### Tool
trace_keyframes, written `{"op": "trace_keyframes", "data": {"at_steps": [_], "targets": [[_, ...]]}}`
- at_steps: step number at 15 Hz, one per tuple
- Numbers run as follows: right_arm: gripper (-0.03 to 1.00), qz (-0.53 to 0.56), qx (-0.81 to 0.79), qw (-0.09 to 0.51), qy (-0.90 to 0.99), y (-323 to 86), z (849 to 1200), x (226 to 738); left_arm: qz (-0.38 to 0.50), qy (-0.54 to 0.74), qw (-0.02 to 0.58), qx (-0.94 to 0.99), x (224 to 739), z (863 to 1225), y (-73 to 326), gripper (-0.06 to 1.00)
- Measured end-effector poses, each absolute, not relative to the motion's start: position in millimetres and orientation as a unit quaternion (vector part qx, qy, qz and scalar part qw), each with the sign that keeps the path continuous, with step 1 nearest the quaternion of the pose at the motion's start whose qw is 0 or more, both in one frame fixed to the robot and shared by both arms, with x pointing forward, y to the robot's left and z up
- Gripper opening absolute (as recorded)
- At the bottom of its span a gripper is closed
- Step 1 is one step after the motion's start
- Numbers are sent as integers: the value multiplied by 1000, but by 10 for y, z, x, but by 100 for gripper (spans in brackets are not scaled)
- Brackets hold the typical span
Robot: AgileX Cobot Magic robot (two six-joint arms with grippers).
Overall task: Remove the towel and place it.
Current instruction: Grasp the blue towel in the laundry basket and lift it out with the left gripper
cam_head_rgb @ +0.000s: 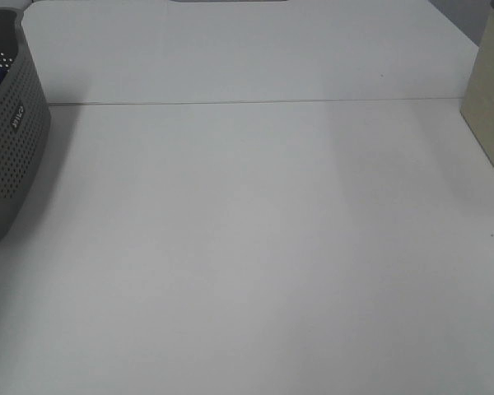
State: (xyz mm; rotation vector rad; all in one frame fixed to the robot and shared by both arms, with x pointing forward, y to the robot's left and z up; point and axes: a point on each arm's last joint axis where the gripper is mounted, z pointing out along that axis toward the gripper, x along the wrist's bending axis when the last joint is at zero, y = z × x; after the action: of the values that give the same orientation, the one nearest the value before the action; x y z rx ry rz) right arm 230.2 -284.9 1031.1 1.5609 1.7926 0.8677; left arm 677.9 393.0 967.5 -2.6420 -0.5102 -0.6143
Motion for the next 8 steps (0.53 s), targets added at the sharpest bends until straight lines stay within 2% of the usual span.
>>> {"op": "trace_keyframes", "data": {"at_steps": [3,7,8], "targets": [[77,327,588,301,676,-2849,10311,2302,-215,-180,188,-941,6804,9588,3938,97],[77,327,588,301,676,-2849,10311,2302,-207,-194,192,-939,6771,9585,4034,81],[77,327,588,301,676,-2849,10311,2302,-207,-194,192,-939,6772,9585,4033,73]]}}
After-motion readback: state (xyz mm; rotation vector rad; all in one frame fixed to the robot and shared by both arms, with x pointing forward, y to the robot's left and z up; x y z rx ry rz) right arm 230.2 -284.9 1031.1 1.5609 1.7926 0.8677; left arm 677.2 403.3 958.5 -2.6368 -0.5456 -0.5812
